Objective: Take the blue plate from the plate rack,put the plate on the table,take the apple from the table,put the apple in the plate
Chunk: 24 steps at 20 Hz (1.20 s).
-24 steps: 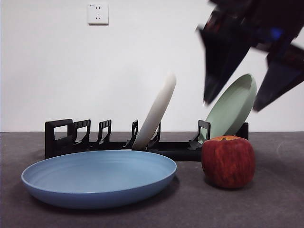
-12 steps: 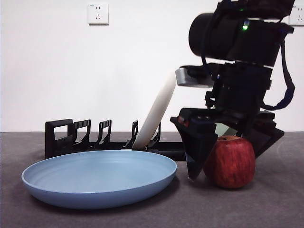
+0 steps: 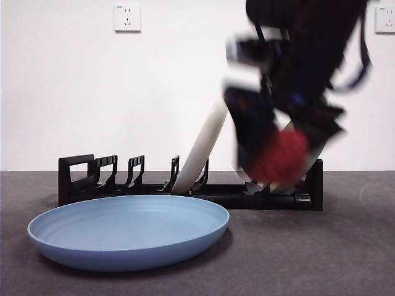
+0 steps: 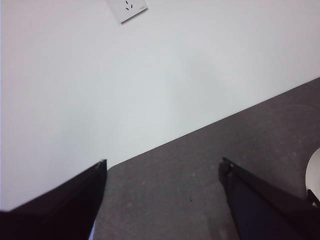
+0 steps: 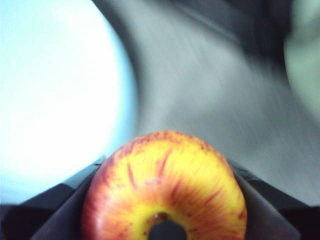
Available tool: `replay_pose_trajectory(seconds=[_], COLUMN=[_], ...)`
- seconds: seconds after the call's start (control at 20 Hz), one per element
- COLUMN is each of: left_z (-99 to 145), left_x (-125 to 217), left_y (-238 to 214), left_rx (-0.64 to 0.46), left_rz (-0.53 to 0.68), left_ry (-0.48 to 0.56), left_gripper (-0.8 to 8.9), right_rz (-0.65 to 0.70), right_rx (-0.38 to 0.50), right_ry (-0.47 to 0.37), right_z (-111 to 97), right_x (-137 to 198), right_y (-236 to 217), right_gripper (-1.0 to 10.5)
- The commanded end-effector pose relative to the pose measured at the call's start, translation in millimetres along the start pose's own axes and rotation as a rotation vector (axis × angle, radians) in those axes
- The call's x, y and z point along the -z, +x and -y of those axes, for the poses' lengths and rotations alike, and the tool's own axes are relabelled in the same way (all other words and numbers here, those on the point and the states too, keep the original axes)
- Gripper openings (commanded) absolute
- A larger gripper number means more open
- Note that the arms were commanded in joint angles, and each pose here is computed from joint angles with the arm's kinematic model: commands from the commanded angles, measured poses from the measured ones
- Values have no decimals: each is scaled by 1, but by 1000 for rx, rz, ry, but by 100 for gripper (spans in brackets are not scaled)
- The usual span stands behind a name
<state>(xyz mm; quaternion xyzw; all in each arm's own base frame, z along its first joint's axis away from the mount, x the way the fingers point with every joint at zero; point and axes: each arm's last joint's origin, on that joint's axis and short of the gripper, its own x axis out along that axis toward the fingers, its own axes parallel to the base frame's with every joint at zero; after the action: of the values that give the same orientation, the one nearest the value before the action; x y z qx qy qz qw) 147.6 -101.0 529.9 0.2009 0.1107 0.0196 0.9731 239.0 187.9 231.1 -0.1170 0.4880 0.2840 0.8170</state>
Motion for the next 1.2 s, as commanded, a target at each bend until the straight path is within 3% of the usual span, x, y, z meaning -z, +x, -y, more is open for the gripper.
replay_pose_trajectory(seconds=[0.05, 0.3, 0.6, 0.75, 0.95, 1.2], left_z=[3, -1, -17, -24, -34, -37], left_x=[-1, -1, 4, 8, 14, 20], left_y=[5, 16, 28, 33, 37, 41], left_rx=[-6, -60, -155, -192, -238, -187], left_rz=[0, -23, -70, -103, -147, -180], left_ry=[1, -11, -29, -28, -28, -45], left_gripper=[377, 377, 377, 377, 377, 377], right_rz=[63, 130, 35, -33, -113, -159], right_rx=[-128, -193, -196, -91, -82, -76], right_ry=[-22, -130, -217, -267, -279, -303], right_z=[-15, -60, -100, -107, -107, -106], right_x=[-18, -52, -68, -58, -49, -42], right_y=[-13, -9, 49, 79, 97, 112], right_gripper=[-12, -12, -12, -12, -12, 7])
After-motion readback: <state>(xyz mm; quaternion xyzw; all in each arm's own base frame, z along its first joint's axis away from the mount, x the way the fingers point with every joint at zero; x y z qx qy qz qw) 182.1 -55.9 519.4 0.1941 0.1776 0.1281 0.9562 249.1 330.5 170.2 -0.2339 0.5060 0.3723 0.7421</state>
